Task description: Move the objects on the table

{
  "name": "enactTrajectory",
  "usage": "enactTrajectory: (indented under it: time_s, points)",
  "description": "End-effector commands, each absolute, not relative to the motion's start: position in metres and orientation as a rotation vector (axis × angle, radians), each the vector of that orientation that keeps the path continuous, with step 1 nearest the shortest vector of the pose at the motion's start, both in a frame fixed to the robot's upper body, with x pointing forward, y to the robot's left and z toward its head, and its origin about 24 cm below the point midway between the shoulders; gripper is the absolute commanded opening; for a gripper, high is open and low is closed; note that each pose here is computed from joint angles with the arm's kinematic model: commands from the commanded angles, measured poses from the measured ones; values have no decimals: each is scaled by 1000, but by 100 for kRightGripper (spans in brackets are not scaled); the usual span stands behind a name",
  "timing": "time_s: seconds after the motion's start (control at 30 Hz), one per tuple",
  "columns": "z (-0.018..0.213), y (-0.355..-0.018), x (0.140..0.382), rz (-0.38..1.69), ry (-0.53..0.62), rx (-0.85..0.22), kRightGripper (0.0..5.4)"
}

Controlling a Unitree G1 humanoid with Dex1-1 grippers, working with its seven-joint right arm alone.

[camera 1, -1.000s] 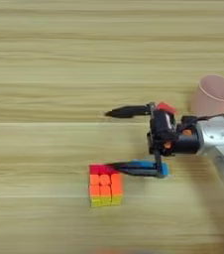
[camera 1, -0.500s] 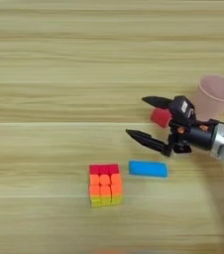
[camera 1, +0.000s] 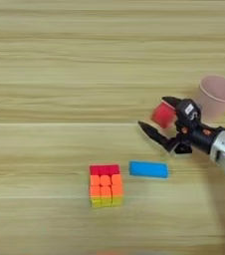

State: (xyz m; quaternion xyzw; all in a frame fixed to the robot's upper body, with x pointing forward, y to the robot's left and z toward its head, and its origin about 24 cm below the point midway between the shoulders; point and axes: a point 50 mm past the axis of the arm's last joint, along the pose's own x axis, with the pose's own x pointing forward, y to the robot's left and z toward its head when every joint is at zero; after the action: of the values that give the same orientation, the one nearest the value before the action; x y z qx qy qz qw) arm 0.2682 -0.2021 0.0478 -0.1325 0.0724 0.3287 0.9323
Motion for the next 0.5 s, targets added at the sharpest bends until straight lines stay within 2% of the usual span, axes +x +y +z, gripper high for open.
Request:
enactTrajectory:
  time_s: [0.03, 0.27, 0.5]
  points:
    - [77, -206, 289, 594, 26, -326, 538]
    - [77, -210, 296, 546, 22, -317, 538]
    - [69, -212, 301, 521, 79, -283, 538]
